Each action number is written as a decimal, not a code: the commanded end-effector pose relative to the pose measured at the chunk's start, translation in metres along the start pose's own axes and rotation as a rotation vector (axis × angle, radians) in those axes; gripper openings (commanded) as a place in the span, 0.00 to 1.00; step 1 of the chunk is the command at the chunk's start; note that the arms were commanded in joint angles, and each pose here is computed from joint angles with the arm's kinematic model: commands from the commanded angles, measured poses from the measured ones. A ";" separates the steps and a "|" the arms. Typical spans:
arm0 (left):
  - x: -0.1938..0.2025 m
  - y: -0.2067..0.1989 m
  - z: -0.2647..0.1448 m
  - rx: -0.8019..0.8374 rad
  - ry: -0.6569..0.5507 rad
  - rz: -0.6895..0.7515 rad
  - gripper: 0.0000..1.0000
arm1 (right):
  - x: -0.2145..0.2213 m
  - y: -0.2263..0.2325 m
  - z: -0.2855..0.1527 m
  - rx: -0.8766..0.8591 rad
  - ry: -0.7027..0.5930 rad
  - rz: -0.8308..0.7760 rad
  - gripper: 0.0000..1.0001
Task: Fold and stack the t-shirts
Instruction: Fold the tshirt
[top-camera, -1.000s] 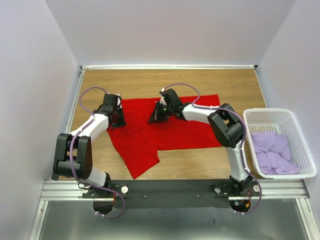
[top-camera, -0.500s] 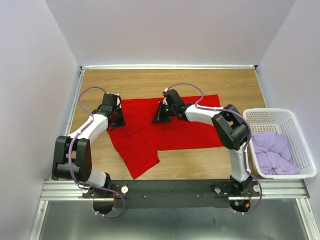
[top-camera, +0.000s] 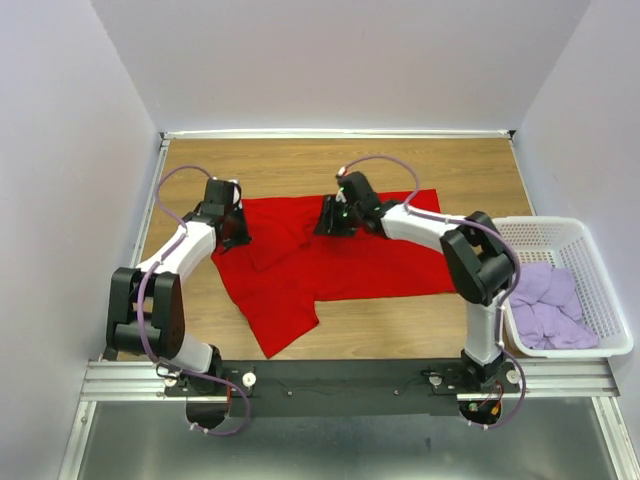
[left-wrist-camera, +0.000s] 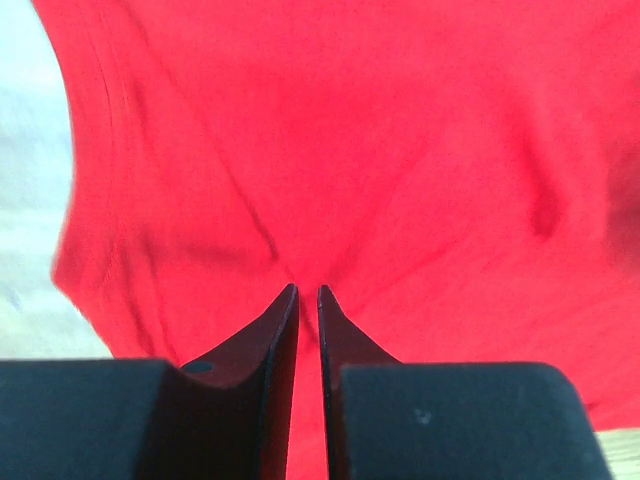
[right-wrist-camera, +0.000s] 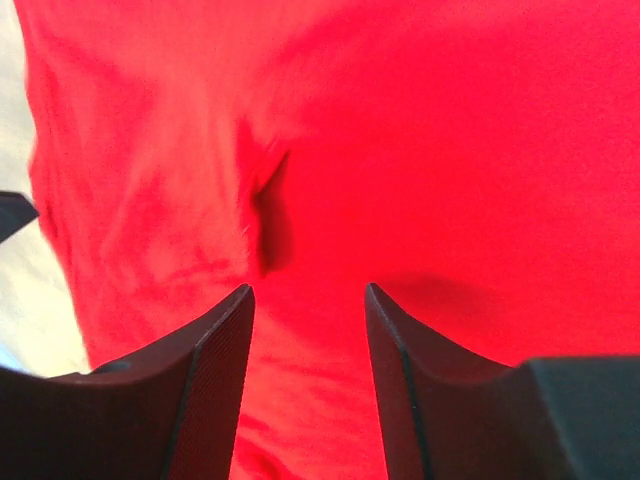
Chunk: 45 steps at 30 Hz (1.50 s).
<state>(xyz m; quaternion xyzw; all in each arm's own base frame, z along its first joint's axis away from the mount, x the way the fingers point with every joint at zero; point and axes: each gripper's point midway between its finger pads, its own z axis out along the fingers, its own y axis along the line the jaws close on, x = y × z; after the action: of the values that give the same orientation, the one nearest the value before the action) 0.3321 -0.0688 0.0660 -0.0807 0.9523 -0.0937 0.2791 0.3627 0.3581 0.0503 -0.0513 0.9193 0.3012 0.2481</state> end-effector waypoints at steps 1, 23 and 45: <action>-0.043 0.013 0.006 -0.051 -0.076 -0.021 0.21 | -0.058 -0.052 -0.041 0.153 -0.154 -0.031 0.57; -0.122 0.087 0.107 -0.173 -0.063 -0.147 0.21 | -0.109 -0.286 -0.098 0.485 -0.258 0.415 0.57; -0.227 0.060 0.072 -0.081 -0.246 -0.128 0.21 | -0.209 -0.309 -0.101 0.370 -0.328 0.318 0.63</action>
<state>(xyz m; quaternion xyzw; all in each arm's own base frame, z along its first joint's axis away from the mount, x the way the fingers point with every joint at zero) 0.5532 0.0160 0.0487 -0.1664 0.9255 -0.0698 0.3329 0.5874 0.0450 0.0390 0.2133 0.8924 0.1802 0.3544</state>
